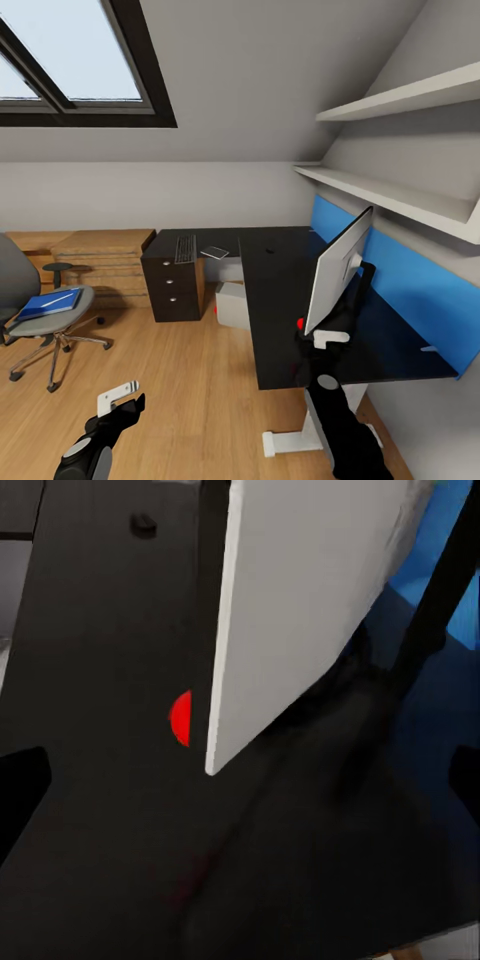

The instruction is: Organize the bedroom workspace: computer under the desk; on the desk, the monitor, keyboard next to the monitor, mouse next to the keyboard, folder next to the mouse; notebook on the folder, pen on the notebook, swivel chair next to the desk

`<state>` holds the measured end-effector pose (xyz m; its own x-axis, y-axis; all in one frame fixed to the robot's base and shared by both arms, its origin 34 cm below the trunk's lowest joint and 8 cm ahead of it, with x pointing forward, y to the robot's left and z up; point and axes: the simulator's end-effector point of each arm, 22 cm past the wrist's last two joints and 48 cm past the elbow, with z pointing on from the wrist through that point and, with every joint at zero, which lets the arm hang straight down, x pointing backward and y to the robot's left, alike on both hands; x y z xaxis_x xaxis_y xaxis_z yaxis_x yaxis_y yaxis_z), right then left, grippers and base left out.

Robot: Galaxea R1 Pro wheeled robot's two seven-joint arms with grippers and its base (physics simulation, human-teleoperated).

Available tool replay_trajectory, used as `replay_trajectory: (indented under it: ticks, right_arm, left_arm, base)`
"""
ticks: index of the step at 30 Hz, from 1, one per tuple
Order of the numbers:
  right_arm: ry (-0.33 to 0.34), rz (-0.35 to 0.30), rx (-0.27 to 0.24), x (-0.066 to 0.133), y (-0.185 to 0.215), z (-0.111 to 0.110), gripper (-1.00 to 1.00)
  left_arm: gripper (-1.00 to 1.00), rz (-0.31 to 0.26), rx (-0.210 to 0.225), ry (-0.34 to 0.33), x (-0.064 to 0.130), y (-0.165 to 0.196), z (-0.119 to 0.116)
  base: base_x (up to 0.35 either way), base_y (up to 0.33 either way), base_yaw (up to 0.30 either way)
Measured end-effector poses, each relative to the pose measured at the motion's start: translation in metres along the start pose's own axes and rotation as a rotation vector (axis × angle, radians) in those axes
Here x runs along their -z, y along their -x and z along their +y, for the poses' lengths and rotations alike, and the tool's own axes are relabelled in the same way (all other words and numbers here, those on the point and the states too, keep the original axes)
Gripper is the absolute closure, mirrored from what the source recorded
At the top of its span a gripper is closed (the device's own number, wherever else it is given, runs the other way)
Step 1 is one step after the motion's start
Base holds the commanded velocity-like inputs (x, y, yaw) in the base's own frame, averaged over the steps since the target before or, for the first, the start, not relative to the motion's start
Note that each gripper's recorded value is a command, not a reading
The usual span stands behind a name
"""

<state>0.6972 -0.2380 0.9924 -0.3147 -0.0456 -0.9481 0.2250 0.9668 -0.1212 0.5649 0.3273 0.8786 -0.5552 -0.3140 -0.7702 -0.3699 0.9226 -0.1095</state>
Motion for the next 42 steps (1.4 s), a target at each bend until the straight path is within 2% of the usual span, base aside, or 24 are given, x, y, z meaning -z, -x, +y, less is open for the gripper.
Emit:
replay_trajectory:
  ticks: [1,7,10,15,26,42]
  right_arm:
    - [-0.022,-0.057,-0.013,-0.011,0.016,0.007,-1.0]
    - [-0.036,-0.128,-0.026,-0.027,0.027,0.015,-1.0]
    - [-0.083,-0.188,-0.053,-0.027,0.028,0.006,-1.0]
    - [-0.168,-0.237,-0.084,-0.022,0.028,-0.012,-1.0]
    - [-0.19,-0.245,-0.091,-0.021,0.026,-0.016,-1.0]
    - [-0.189,-0.201,-0.065,-0.023,0.005,-0.014,-1.0]
  left_arm:
    - [-1.0,0.0,0.0,0.001,0.0,0.0,0.001]
    - [-1.0,-0.003,0.001,0.002,0.0,0.001,0.001]
    - [-1.0,-0.005,0.002,-0.001,0.0,0.001,0.0]
    - [-1.0,-0.006,0.003,-0.005,0.0,0.001,-0.001]
    - [-1.0,-0.007,0.002,0.004,0.0,0.001,0.002]
    - [-1.0,-0.006,0.003,0.006,0.0,0.001,0.002]
  base:
    - [0.004,0.002,0.0]
    - [0.001,0.001,0.0]
    - [0.063,0.0,0.0]
    - [0.245,0.0,0.0]
    - [0.165,0.0,0.0]
    - [0.121,0.0,0.0]
